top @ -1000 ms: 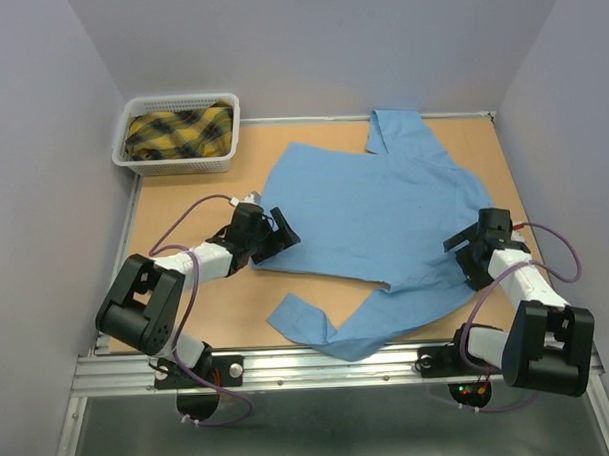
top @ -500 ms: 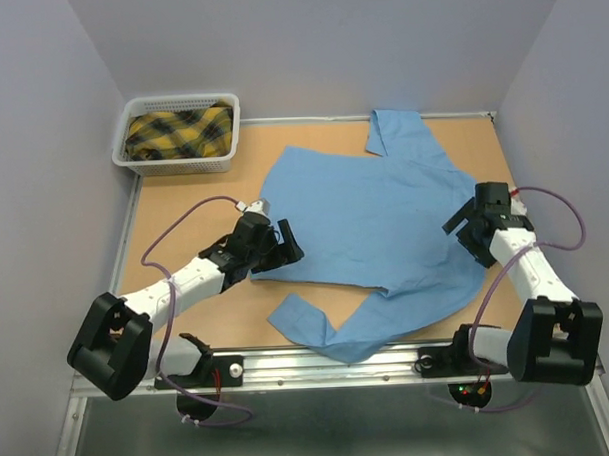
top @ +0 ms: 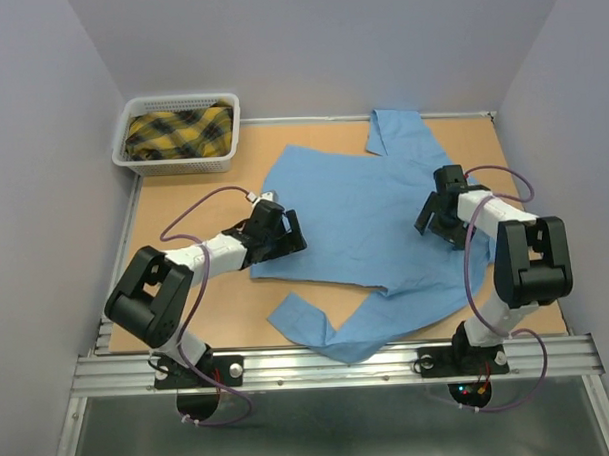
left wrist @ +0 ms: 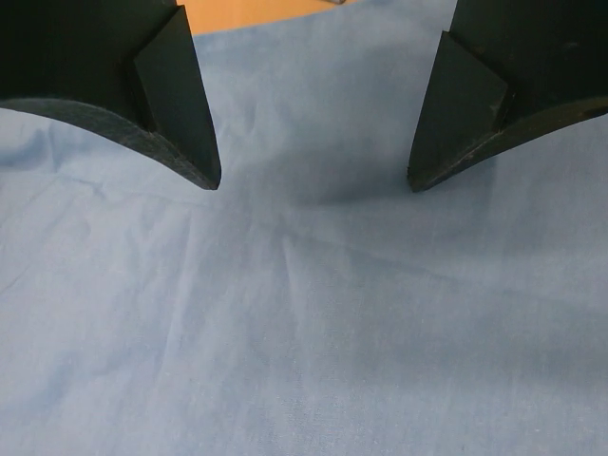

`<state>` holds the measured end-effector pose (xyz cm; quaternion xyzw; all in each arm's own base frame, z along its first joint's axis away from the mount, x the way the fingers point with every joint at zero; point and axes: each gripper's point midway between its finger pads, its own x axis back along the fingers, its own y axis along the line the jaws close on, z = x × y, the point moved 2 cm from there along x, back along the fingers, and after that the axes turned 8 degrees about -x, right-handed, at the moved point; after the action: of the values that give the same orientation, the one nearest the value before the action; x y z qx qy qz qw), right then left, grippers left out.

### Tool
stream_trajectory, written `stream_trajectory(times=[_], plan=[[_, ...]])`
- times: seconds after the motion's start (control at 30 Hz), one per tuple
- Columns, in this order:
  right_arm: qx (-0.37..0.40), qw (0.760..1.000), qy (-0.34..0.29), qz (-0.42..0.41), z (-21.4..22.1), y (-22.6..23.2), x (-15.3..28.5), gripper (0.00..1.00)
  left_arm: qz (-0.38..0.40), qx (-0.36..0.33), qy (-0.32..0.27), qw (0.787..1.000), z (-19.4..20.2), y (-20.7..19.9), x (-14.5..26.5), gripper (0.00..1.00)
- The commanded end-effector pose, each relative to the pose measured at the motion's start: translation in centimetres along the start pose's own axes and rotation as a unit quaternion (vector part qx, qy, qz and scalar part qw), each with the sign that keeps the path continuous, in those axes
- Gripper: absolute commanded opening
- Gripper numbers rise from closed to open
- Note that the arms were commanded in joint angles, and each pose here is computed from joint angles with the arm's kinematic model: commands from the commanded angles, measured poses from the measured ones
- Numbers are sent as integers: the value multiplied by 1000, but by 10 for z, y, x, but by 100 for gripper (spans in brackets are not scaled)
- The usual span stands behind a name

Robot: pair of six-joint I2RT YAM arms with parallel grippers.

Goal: Fold and stack the long sleeve shirts
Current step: Fold the shirt

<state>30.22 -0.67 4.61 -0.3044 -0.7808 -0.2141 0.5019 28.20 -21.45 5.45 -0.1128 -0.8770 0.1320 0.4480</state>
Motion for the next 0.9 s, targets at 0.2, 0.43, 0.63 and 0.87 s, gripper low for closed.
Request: stream_trajectory(times=[0.2, 0.43, 0.63, 0.87], plan=[[42, 998, -45, -11, -50, 51, -42, 100, -5, 68, 44, 997, 13, 27, -37, 91], [62, 994, -80, -30, -89, 83, -46, 100, 14, 58, 29, 998, -11, 13, -33, 92], [38, 989, -124, -69, -111, 81, 14, 100, 3, 9, -40, 999, -43, 10, 13, 93], [-40, 987, -135, -76, -84, 30, 66, 100, -5, 109, -71, 991, -22, 27, 57, 92]])
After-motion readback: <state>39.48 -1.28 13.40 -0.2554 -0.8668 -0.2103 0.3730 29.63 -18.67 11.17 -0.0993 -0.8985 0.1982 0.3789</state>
